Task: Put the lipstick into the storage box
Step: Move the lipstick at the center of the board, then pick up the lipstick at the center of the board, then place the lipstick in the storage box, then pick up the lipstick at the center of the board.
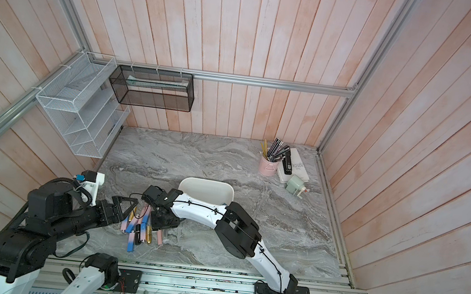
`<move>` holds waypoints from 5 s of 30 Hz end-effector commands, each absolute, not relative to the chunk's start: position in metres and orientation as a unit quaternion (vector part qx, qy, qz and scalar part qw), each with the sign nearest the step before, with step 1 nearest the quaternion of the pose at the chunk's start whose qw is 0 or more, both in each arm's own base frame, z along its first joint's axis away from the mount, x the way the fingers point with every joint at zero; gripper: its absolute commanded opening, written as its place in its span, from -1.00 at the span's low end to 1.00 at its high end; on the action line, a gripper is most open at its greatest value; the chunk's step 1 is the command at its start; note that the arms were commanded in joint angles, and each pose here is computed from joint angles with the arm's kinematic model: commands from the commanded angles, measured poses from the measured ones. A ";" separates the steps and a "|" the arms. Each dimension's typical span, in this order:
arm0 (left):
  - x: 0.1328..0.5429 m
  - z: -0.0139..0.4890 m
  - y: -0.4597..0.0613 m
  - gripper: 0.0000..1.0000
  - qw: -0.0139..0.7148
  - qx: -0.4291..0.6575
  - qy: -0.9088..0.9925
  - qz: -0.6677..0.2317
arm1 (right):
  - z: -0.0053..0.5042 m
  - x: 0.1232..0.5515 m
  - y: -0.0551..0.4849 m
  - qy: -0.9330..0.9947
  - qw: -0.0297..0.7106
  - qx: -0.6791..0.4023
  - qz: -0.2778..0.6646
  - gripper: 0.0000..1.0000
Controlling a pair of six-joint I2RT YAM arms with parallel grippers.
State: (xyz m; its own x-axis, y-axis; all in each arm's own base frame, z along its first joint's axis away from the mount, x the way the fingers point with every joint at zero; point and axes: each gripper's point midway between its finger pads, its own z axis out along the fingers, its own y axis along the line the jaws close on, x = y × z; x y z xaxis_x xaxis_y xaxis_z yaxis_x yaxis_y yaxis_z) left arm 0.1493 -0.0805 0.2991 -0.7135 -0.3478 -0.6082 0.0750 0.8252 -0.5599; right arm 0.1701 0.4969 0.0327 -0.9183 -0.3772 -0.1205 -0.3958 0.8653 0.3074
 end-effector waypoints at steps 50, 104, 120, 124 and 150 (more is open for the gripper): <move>0.145 0.291 -0.083 0.96 0.357 -0.065 0.887 -0.286 | 0.017 0.163 0.433 0.973 0.028 -0.196 0.120 -0.19; 0.147 0.286 -0.099 0.94 0.341 -0.061 0.876 -0.337 | 0.151 0.256 0.347 0.973 0.157 -0.128 0.112 -0.61; 0.151 0.226 -0.112 0.92 0.229 -0.108 0.897 -0.363 | 0.076 0.319 0.280 0.981 0.116 -0.089 0.124 -0.59; 0.150 0.211 -0.110 0.89 0.210 -0.132 0.901 -0.355 | 0.065 0.323 0.280 0.981 0.107 -0.094 0.131 -0.58; 0.160 0.118 -0.134 0.72 0.099 -0.157 0.944 -0.271 | 0.218 0.291 0.272 0.928 0.227 -0.114 0.272 0.14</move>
State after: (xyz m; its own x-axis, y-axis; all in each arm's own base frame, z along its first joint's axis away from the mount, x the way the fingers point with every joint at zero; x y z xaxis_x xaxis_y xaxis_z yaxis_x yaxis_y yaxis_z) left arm 0.1483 -0.1325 0.1277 -0.9433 -0.3228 -0.0771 -0.2204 0.7831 -0.5816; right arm 0.3077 0.2775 0.2253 -0.8445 -0.0790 -0.5297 -0.3506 0.8292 0.4354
